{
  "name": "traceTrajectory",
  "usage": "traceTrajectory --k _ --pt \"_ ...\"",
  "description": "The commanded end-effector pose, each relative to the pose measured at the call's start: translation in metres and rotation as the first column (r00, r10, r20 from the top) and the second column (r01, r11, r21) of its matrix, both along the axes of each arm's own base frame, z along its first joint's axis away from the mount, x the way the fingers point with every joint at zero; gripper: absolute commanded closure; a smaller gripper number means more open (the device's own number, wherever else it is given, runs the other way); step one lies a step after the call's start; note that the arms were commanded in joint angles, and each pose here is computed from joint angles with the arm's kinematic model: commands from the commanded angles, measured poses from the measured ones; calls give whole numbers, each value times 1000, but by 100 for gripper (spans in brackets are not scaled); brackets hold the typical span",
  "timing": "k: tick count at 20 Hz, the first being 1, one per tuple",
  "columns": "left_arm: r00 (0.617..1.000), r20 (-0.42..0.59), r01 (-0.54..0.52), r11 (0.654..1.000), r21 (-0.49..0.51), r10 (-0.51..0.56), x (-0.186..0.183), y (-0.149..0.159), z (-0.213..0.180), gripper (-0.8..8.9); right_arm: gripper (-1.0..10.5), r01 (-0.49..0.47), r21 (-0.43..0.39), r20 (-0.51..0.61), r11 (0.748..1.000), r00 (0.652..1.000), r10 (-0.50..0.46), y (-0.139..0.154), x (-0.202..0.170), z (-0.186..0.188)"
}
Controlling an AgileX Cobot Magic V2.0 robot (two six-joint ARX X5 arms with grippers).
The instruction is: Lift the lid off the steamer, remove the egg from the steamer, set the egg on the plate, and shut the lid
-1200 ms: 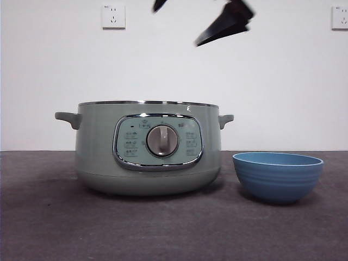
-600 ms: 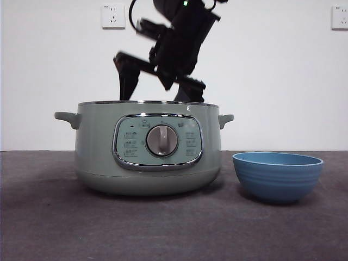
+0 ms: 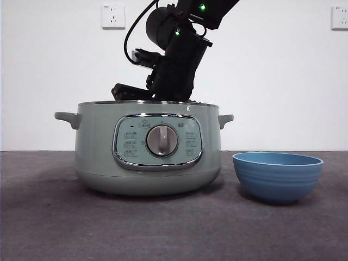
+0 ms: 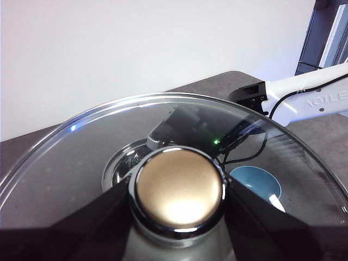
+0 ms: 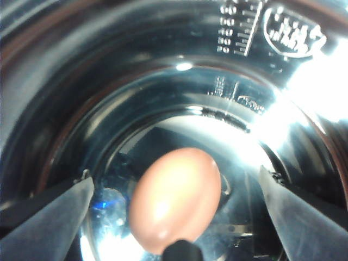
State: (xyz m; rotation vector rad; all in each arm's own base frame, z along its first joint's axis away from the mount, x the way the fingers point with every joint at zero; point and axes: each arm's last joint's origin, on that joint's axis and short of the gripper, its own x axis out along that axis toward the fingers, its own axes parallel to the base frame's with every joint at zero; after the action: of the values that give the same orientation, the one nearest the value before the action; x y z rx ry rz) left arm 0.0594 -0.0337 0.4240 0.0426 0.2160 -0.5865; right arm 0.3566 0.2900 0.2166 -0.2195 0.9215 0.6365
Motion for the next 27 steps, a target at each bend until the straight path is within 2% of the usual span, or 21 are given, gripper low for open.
traceTrajectory --k 1,2,4,5,7,9,11,13,17,19,22,27 --pt "998 61 6 999 -37 -4 -4 2 8 822 445 -6 -29 -22 1000 1000 5 4 3 -16" --pt "998 61 6 999 -37 -4 -4 2 8 822 512 -6 -31 -26 1000 1000 5 4 3 -17" --pt "998 60 6 999 -37 -4 -4 2 8 822 559 -5 -30 -27 1000 1000 5 4 3 -18" --pt "998 60 6 999 -37 -4 -4 2 8 822 650 -5 -29 -27 1000 1000 4 4 3 -18" --pt "998 59 6 999 -37 -4 -4 2 8 822 763 -5 -25 -24 1000 1000 5 4 3 -18" --pt "999 52 6 999 -33 -4 -4 2 7 822 964 -10 -15 -21 1000 1000 9 5 4 -17" --pt "999 42 6 1000 -28 -4 -4 2 6 822 962 -10 -11 -14 1000 1000 10 5 4 -16" --pt "999 42 5 1000 -29 -4 -4 2 6 822 962 -17 6 23 1000 1000 17 2 1 2" --pt "999 42 5 1000 -29 -4 -4 2 6 822 962 -42 72 157 996 987 30 -22 -28 86" --pt "999 42 6 1000 -29 -5 -4 2 6 822 962 -6 23 226 1000 974 1 -51 -50 129" --pt "999 48 7 999 -32 -5 -4 2 7 822 962 64 24 255 998 965 -68 -106 -82 179" --pt "999 48 8 999 -32 -6 -4 2 7 822 963 178 -20 223 984 960 -169 -170 -101 201"
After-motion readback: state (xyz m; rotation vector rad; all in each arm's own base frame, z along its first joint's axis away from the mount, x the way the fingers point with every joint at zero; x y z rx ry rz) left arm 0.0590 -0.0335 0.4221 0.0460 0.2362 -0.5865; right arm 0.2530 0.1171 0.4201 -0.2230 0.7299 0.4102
